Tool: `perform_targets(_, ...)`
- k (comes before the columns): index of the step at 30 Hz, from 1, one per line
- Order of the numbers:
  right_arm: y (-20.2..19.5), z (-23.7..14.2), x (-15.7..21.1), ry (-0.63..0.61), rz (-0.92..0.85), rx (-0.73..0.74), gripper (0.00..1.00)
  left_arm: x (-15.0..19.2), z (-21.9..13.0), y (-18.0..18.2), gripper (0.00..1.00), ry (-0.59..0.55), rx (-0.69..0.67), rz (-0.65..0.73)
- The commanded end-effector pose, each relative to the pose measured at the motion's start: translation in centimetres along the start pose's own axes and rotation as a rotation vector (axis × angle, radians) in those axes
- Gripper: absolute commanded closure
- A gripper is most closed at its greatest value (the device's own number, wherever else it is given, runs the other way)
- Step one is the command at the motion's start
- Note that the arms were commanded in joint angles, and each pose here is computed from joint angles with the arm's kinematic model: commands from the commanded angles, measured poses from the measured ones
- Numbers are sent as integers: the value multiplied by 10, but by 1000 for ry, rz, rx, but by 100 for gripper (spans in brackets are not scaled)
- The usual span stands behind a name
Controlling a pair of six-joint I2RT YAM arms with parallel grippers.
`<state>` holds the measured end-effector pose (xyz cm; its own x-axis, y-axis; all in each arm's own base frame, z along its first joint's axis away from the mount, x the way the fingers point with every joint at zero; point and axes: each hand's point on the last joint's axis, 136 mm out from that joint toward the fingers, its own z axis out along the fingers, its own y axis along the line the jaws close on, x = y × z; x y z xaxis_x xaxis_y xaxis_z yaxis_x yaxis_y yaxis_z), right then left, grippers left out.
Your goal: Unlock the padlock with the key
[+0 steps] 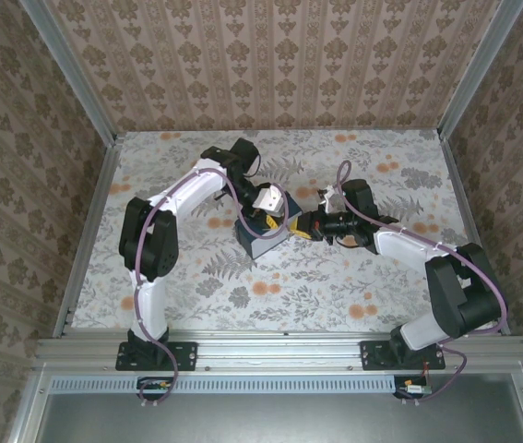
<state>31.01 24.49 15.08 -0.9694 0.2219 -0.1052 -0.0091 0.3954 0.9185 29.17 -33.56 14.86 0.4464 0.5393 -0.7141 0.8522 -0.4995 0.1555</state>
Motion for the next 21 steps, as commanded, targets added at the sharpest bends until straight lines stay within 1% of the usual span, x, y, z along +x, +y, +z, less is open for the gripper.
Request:
perform_targets(1, 4, -1, -7, -26, -18, -20, 100, 5, 4, -8, 63, 3, 21, -26)
perform_targets(21, -4, -6, -5, -47, -14, -2, 100, 8, 4, -7, 63, 5, 20, -39)
